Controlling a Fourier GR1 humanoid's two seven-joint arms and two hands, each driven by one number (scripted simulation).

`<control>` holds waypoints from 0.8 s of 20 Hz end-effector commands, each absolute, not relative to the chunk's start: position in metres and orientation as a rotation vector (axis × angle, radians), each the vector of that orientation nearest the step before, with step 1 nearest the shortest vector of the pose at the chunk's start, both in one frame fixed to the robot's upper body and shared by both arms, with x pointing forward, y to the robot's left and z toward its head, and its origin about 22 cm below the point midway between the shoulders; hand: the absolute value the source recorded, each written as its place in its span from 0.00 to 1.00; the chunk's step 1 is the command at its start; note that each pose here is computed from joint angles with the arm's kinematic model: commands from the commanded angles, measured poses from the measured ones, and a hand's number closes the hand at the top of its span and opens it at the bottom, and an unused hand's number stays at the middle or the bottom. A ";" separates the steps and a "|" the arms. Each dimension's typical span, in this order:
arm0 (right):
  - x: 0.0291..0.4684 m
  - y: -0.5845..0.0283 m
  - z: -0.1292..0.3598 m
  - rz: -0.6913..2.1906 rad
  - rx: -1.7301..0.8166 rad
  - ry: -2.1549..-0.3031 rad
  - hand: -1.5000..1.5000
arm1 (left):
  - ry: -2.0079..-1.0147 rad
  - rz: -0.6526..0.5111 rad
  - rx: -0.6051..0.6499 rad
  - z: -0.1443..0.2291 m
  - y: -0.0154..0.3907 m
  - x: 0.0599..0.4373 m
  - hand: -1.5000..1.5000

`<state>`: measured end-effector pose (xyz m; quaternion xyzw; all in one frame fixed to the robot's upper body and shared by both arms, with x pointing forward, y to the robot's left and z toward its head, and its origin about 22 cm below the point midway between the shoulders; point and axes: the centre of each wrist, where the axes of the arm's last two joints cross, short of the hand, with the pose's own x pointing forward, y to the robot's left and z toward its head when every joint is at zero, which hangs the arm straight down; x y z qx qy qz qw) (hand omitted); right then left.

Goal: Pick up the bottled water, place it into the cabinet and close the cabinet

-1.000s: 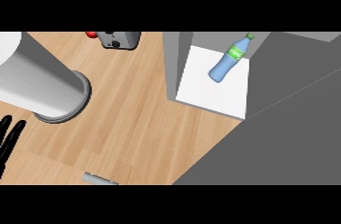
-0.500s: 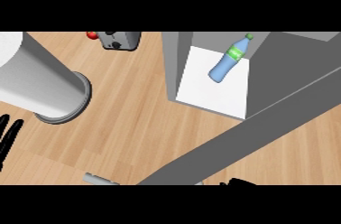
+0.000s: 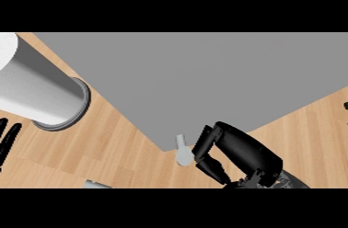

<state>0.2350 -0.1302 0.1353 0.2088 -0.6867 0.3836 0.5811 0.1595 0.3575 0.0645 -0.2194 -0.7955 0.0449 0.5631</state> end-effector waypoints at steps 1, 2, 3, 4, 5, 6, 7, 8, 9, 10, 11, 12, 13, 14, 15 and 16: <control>0.272 -0.114 0.149 0.712 0.375 -1.615 1.00 | -1.860 0.122 -0.517 0.061 0.361 0.158 0.00; 0.281 -0.110 0.151 0.686 0.355 -1.618 1.00 | -1.869 0.123 -0.496 0.061 0.364 0.157 0.00; 0.289 -0.105 0.157 0.667 0.340 -1.623 1.00 | -1.877 0.119 -0.507 0.061 0.360 0.157 0.00; 0.295 -0.100 0.161 0.646 0.321 -1.634 1.00 | -1.861 0.129 -0.521 0.055 0.360 0.153 0.00; 0.306 -0.100 0.164 0.611 0.300 -1.628 1.00 | -1.869 0.121 -0.531 0.057 0.360 0.154 0.00; 0.313 -0.091 0.165 0.596 0.283 -1.615 1.00 | -1.867 0.132 -0.518 0.061 0.361 0.157 0.00; 0.322 -0.092 0.173 0.550 0.274 -1.628 1.00 | -1.870 0.122 -0.522 0.062 0.360 0.156 0.00; 0.330 -0.089 0.178 0.511 0.267 -1.621 1.00 | -1.875 0.126 -0.528 0.058 0.360 0.155 0.00; 0.338 -0.089 0.183 0.466 0.273 -1.623 1.00 | -1.877 0.121 -0.515 0.059 0.362 0.156 0.00; 0.343 -0.087 0.182 0.437 0.266 -1.626 0.00 | -1.872 0.124 -0.538 0.062 0.361 0.158 0.00; 0.345 -0.085 0.180 0.402 0.272 -1.592 0.00 | -1.879 0.117 -0.522 0.062 0.365 0.158 0.00; 0.348 -0.087 0.185 0.356 0.275 -1.602 0.00 | -1.868 0.131 -0.519 0.058 0.362 0.156 0.00; 0.351 -0.085 0.184 0.350 0.288 -1.596 0.00 | -1.876 0.125 -0.530 0.057 0.361 0.155 0.00; 0.351 -0.081 0.187 0.343 0.279 -1.601 0.00 | -1.875 0.136 -0.531 0.058 0.364 0.155 0.00; 0.353 -0.078 0.188 0.350 0.272 -1.581 0.00 | -1.865 0.136 -0.537 0.057 0.360 0.152 0.00; 0.354 -0.078 0.188 0.330 0.279 -1.581 0.00 | -1.868 0.133 -0.521 0.059 0.364 0.151 0.00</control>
